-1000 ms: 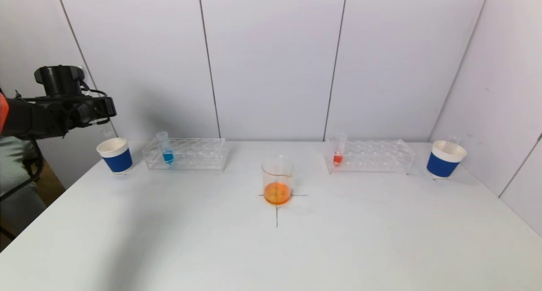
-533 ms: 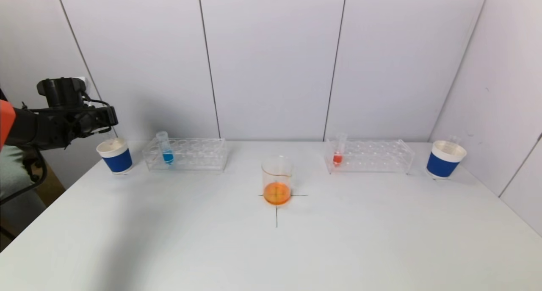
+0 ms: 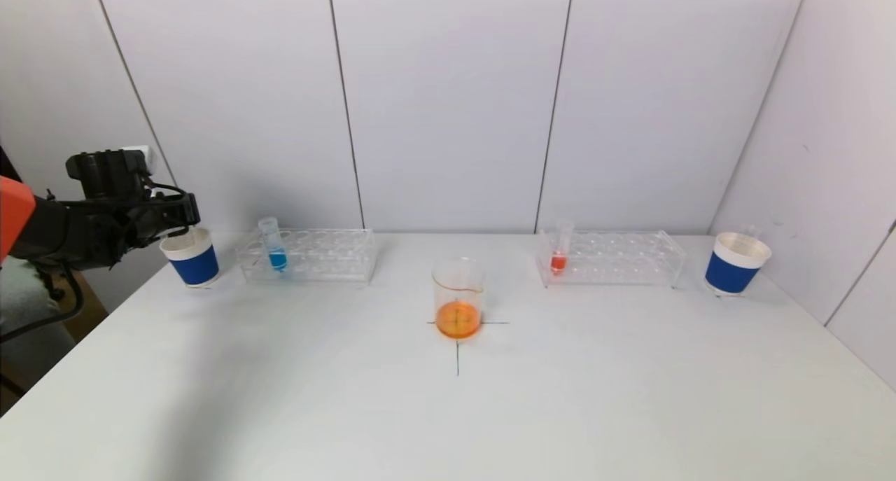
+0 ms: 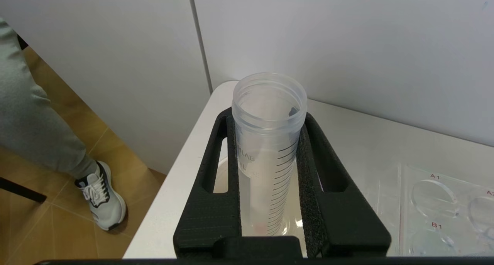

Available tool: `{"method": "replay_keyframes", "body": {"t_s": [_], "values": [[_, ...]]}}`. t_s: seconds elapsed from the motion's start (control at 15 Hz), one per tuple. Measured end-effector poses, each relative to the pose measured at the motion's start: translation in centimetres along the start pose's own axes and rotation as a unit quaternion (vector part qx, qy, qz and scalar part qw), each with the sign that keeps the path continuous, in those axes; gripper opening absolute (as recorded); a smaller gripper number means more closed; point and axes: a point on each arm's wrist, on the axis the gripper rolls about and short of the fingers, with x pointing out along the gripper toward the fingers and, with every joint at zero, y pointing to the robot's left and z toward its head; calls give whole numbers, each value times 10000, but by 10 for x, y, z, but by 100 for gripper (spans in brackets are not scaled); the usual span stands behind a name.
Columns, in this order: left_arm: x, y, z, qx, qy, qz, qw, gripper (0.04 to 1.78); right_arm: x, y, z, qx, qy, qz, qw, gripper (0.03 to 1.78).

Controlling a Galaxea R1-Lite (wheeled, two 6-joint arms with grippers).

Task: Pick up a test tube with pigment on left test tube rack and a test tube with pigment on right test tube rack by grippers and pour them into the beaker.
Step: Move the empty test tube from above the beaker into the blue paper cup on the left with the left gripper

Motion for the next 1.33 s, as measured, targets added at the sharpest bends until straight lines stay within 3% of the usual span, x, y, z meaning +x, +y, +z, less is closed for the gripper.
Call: {"method": "replay_keyframes", "body": {"t_s": [1.33], "values": [[-3, 1, -21, 59, 40, -60, 10000, 44, 0, 0, 0, 0, 2, 1, 10000, 177]]}}
